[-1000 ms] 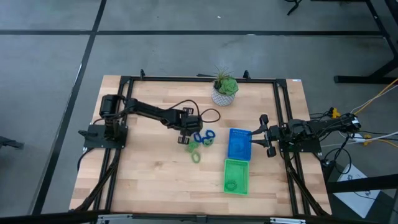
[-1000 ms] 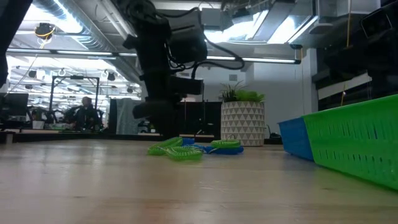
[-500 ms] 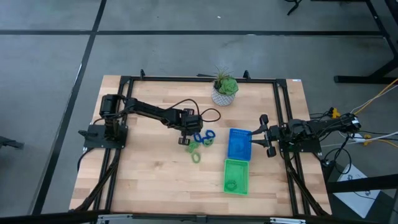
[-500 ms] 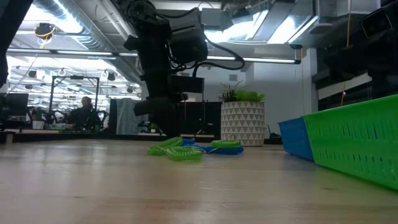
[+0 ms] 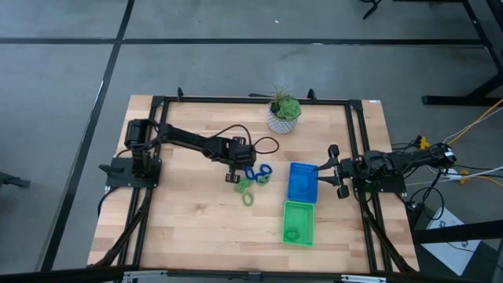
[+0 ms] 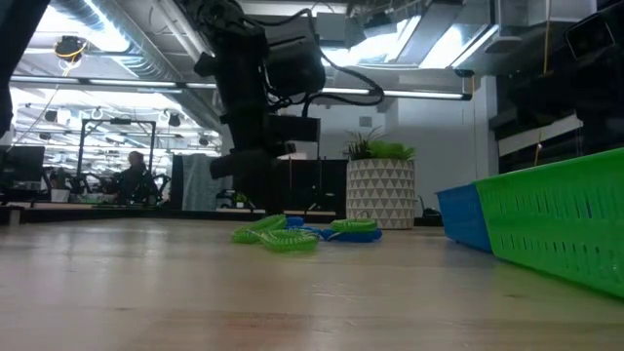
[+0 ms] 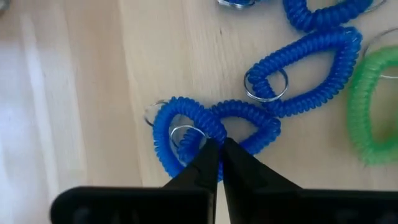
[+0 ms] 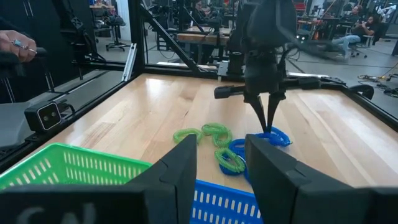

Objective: Sort spring keychains
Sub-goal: Put the blue spring keychain into the blue bin

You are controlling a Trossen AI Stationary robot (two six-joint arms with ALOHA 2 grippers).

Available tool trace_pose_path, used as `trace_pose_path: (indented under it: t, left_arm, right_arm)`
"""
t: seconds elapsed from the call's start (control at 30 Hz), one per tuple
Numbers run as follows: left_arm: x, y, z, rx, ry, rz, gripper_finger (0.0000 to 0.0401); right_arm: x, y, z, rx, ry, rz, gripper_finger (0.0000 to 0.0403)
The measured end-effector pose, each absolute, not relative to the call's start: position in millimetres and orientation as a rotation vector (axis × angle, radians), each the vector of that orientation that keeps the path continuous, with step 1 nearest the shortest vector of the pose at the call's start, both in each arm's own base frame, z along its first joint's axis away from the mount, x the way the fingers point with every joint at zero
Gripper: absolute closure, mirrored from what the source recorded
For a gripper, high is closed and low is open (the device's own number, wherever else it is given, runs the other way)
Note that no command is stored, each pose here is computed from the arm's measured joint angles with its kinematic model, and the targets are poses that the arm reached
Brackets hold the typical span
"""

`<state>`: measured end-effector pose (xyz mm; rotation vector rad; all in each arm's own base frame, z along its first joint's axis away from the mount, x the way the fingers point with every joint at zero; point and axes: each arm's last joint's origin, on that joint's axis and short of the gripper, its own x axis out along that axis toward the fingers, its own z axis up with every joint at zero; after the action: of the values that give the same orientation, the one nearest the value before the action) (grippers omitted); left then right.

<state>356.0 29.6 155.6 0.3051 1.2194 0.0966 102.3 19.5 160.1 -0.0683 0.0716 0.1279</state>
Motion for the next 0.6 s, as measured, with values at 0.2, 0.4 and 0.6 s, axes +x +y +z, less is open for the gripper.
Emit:
trace_pose_path:
  t: [0.2,0.4,0.6]
  left_arm:
    - [353.2,27.4,177.6,0.308,1.148,0.109,0.0396]
    - [345.9,25.3,213.5,0.296,1.017,0.137,0.0397]
    - [336.6,19.4,250.5,0.295,0.86,0.148,0.0397]
  right_arm:
    - [102.3,19.4,160.2,-0.068,0.071,0.128,0.0267]
    - [102.3,19.5,160.2,-0.068,0.071,0.128,0.0267]
    - [102.3,19.5,160.2,-0.068,0.071,0.128,0.0267]
